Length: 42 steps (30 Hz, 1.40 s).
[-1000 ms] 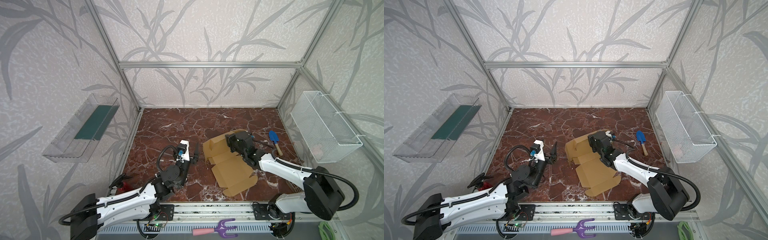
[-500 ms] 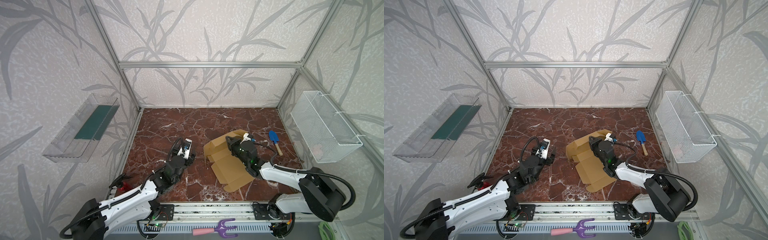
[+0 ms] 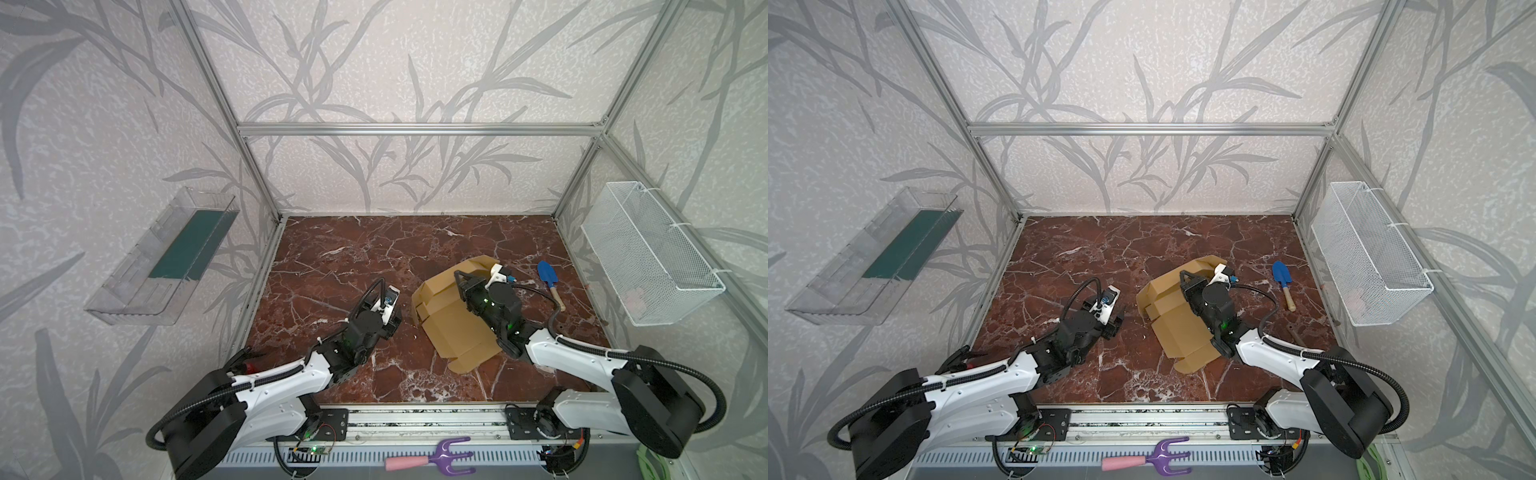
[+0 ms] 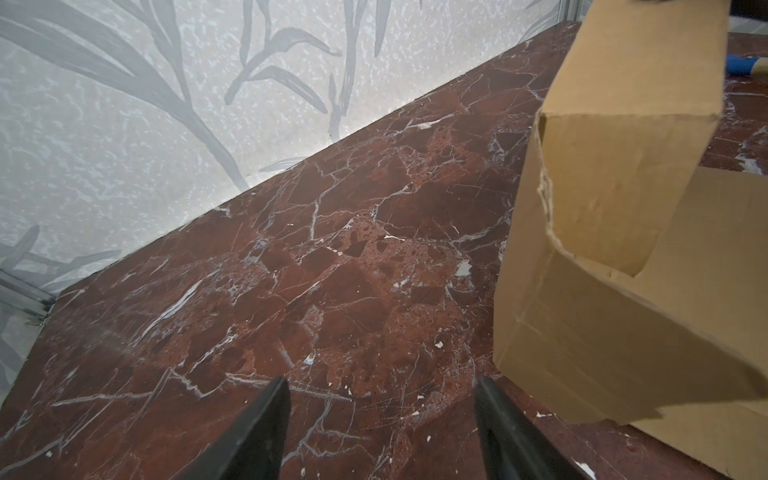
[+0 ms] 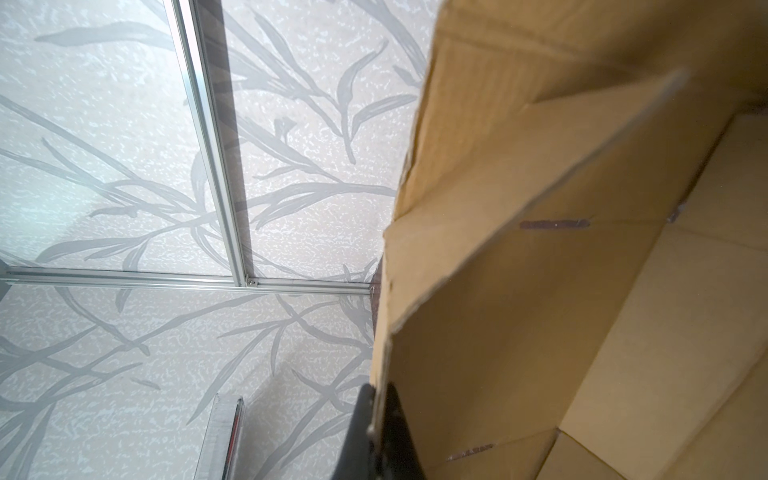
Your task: Fold the paper box
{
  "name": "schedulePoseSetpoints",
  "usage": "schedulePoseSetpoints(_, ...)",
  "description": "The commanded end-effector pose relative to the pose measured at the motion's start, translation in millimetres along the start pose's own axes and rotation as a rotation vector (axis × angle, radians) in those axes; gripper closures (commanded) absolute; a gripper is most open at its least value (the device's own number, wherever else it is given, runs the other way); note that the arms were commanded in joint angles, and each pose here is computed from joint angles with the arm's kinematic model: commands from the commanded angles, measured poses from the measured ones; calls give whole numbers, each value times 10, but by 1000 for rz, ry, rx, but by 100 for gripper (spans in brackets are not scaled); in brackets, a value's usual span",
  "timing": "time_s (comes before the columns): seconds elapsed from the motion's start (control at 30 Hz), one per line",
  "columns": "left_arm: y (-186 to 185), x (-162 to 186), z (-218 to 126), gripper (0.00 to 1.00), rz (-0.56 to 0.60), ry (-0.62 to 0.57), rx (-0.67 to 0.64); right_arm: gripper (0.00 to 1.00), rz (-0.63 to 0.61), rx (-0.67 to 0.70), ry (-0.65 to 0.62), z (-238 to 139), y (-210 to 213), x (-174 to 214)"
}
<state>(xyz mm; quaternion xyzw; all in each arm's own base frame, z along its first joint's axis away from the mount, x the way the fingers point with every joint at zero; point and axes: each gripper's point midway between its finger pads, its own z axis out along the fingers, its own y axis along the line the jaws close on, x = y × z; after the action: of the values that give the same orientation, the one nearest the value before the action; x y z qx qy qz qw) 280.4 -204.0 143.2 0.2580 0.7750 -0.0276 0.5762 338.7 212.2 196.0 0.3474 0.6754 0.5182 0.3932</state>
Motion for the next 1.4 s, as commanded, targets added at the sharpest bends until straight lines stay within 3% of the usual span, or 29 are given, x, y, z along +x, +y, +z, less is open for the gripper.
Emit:
schedulePoseSetpoints(0.0,-117,-92,70,29,17,-46,50,100,2,-31,18,5,12,50)
schedulePoseSetpoints(0.43,-461,-116,258,31,67,-93,192,100,1,-9,33,13,-50,81)
schedulePoseSetpoints(1.37,-656,-194,468,40,17,-136,257,100,13,9,58,63,-134,158)
